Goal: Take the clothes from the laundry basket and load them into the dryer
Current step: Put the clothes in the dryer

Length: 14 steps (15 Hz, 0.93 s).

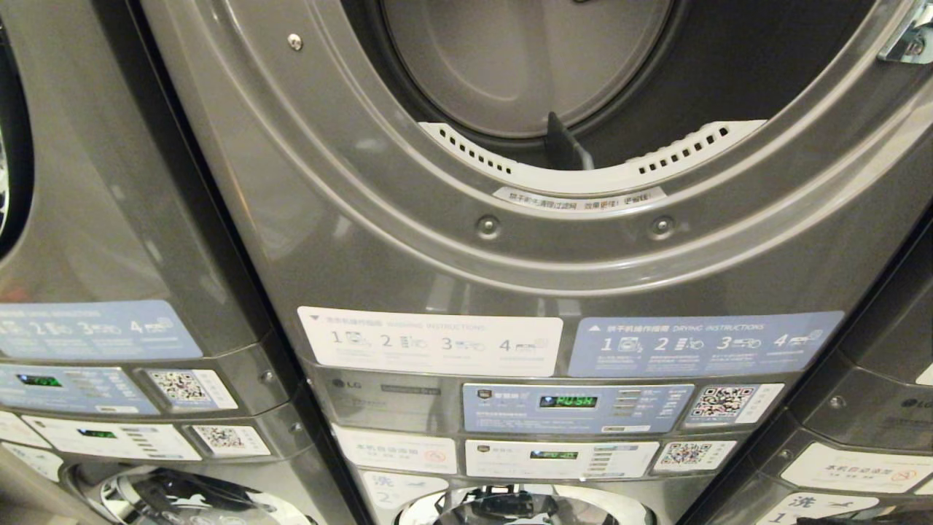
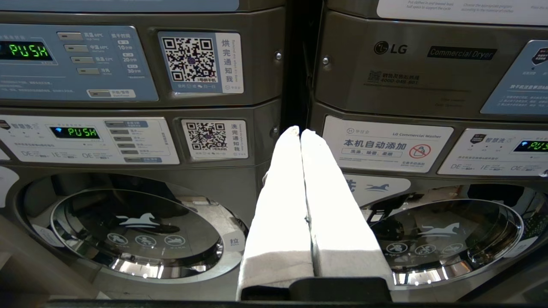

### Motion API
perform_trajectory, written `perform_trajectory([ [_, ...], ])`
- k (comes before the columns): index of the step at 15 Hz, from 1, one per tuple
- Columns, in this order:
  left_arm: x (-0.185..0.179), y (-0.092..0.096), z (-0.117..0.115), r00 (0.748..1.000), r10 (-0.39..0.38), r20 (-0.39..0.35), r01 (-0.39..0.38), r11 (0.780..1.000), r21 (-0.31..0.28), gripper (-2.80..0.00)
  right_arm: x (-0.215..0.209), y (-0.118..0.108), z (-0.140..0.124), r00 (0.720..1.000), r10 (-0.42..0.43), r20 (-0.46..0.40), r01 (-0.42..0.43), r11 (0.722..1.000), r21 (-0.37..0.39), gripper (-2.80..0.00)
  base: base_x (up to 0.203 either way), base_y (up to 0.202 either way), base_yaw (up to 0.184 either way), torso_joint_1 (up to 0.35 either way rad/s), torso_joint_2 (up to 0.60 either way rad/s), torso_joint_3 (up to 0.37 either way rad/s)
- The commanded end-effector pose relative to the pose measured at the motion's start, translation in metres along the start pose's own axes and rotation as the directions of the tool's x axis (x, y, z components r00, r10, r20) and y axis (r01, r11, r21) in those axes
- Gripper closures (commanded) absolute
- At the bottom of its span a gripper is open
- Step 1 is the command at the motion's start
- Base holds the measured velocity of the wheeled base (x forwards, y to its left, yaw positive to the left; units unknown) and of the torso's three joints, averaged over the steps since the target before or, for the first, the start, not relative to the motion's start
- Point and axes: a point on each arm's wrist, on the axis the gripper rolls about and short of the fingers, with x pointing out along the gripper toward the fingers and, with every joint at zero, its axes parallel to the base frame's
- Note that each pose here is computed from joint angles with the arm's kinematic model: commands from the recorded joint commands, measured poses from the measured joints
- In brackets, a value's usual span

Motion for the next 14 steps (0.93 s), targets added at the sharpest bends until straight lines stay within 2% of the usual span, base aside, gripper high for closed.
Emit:
perform_trajectory([
  [1,-0.0001,0.0,0.0001,1.0,0.0,0.001,0.0,1.0,0.0,0.0,-0.0001,0.0,0.0,1.0,0.0,0.001,0.0,1.0,0.0,0.0,0.0,0.0,0.0,0.0,0.0,0.0],
  [14,-0.0001,0.0,0.0002,1.0,0.0,0.002,0.0,1.0,0.001,0.0,-0.0001,0.0,0.0,1.0,0.0,0.001,0.0,1.0,0.0,0.0,0.0,0.0,0.0,0.0,0.0,0.0],
])
